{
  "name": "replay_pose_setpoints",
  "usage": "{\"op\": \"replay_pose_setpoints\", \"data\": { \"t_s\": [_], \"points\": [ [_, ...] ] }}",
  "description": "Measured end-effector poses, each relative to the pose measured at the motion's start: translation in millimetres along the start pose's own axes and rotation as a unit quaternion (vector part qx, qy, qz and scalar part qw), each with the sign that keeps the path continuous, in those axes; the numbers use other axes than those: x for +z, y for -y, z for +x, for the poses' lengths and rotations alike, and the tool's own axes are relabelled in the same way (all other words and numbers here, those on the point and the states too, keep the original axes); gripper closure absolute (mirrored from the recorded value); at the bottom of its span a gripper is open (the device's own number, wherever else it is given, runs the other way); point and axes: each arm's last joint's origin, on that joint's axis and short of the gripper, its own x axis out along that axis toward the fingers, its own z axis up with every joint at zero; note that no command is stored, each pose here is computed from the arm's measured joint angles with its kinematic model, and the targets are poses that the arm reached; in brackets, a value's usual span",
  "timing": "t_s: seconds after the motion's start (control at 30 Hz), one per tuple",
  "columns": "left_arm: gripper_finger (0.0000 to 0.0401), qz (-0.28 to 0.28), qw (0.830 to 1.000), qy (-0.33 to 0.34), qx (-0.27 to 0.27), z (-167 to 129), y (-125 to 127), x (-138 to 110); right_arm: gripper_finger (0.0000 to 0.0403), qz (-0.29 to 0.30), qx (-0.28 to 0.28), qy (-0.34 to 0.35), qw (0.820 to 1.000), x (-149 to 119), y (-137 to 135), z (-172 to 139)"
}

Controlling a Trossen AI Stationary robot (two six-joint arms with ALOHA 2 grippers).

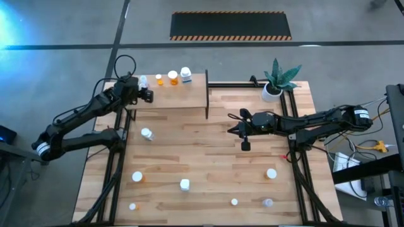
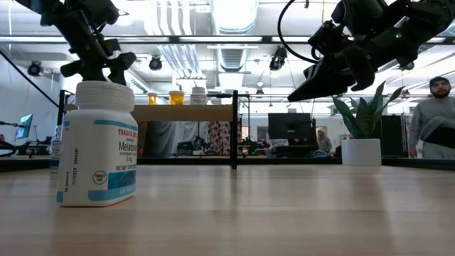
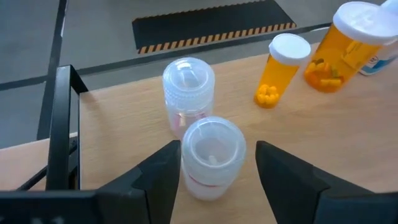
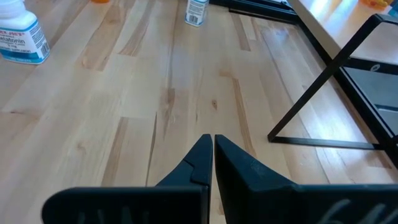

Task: Pick and place medicine bottles onto shelf by color
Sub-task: Put the top transparent pill bottle aligned with the other transparent pill bottle on the shelf, then put the right large orange pill bottle on the shelf aligned with the other large orange pill bottle

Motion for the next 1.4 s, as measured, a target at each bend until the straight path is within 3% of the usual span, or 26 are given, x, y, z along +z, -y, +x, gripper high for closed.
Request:
{"op": "replay_pose_setpoints", "data": {
  "t_s": [0.43, 0.63, 0.77, 0.93, 1.17, 1.4],
  "points": [
    [0.0206, 0.023, 0.996, 0.073, -0.035, -34.4, -8.7, 10.5, 0.0394, 0.018, -0.006, 0.023, 1.000, 17.1, 4.2, 0.0],
    [0.0215, 0.073, 0.980, 0.114, -0.148, -53.4, -0.3, 6.0, 0.0394, 0.028, -0.008, 0.035, 0.999, 27.9, 6.8, -0.4],
    [0.0239, 0.105, 0.939, 0.156, -0.287, -62.8, 16.1, -2.4, 0.0394, 0.032, -0.003, 0.010, 0.999, 33.3, 8.0, -1.1],
    [0.0283, 0.163, 0.871, 0.214, -0.411, -67.2, 40.1, -24.9, 0.0393, 0.071, 0.006, -0.059, 0.996, 43.2, 9.8, -5.5],
    [0.0339, 0.199, 0.793, 0.267, -0.509, -61.8, 70.3, -67.0, 0.0386, 0.098, -0.040, -0.202, 0.974, 42.7, 2.7, -18.2],
    [0.0367, 0.180, 0.756, 0.303, -0.552, -48.3, 89.0, -103.5, 0.0343, 0.152, -0.055, -0.309, 0.937, 50.0, -12.0, -38.8]
  ]
}}
